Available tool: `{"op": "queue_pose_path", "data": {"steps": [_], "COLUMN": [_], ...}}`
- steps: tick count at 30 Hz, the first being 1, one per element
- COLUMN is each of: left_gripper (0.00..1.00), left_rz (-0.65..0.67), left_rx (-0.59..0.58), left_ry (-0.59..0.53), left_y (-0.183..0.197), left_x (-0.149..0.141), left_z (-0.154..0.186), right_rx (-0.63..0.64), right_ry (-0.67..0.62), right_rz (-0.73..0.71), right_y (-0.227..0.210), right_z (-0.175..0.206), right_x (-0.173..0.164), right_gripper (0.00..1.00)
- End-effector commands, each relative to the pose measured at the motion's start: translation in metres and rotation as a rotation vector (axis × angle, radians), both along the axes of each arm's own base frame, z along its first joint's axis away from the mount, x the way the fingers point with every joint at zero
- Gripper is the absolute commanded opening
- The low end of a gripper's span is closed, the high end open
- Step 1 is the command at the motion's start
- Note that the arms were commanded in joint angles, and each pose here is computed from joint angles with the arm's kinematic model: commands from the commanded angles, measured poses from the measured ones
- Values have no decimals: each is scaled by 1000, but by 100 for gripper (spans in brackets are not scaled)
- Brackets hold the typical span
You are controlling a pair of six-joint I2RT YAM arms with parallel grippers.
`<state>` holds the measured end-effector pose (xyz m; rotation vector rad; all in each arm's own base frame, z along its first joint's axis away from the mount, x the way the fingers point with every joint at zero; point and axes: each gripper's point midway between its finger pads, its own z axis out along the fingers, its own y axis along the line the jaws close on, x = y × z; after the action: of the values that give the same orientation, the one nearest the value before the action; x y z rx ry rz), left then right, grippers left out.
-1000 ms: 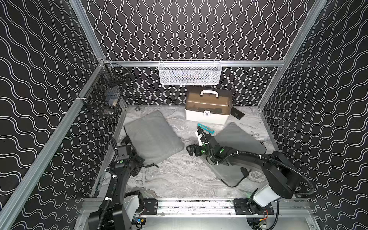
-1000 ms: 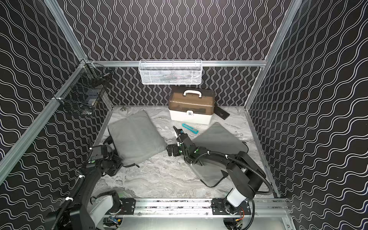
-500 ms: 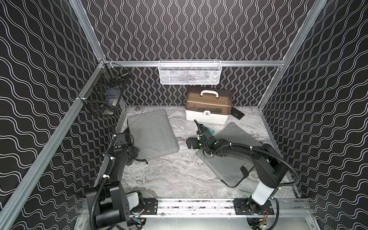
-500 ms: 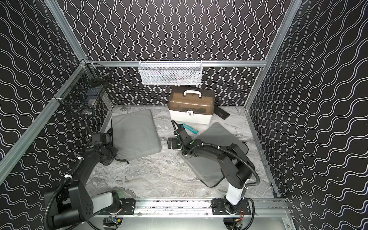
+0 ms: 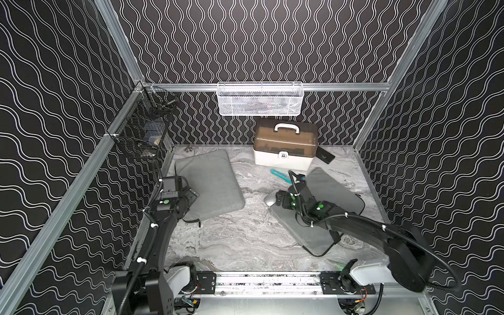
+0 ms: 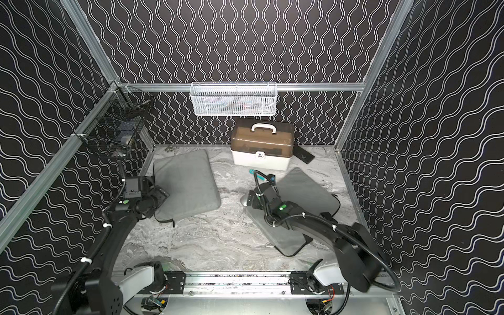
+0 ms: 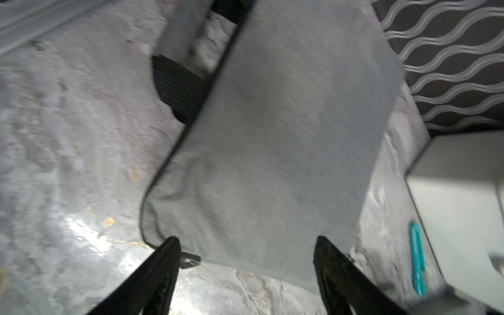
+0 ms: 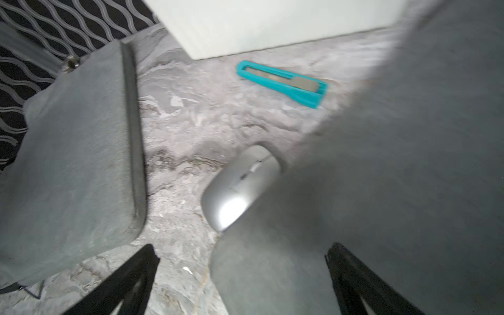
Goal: Put the mouse into the laptop bag
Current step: Adjust the zippered laptop bag at the center of the board.
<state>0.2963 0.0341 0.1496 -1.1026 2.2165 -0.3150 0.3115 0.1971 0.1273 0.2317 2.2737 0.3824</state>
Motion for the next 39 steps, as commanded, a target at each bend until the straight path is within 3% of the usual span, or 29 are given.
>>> {"op": "queue_pose_path", "data": {"steps": [1,7,16,20,24,28,34,36,39], "left_gripper": [82,84,85,83,84,83,81,77,57], "left_rz": [-165,-434,-698,-780,-847,-890,-944,-944,-931], "left_rx": [-72,-137,-115,-86,-134,-146,-171,-173,-177], "left_ry": [-125,-205,-146,-88,-112,-28,8,26,34], "left_y": [-47,-130,-234,-272,-308,-332,-365,-371,-373], "left_x": [12,4,-4,0,3,14,19,24,27], "left_z": [16,23,-16,-36,-48,-73,-101,-112,-122], "right_rx": [57,56,96,69,64,157,262,292,306], "right_ry": [-8,-4,15,47,85,153,257,274,303], "right_rz": [-187,-361,-531,-571,-611,-565,-589,-568,-495], "right_y": [-39,-100,-154,-165,-173,-162,-170,-166,-154], "right_z": [-1,-5,-33,-36,-44,-58,-88,-93,-95], "right_x": [-17,-59,-103,-108,-111,-102,-93,-87,-78], "right_gripper": [100,100,100,100,100,100,100,100,99]}}
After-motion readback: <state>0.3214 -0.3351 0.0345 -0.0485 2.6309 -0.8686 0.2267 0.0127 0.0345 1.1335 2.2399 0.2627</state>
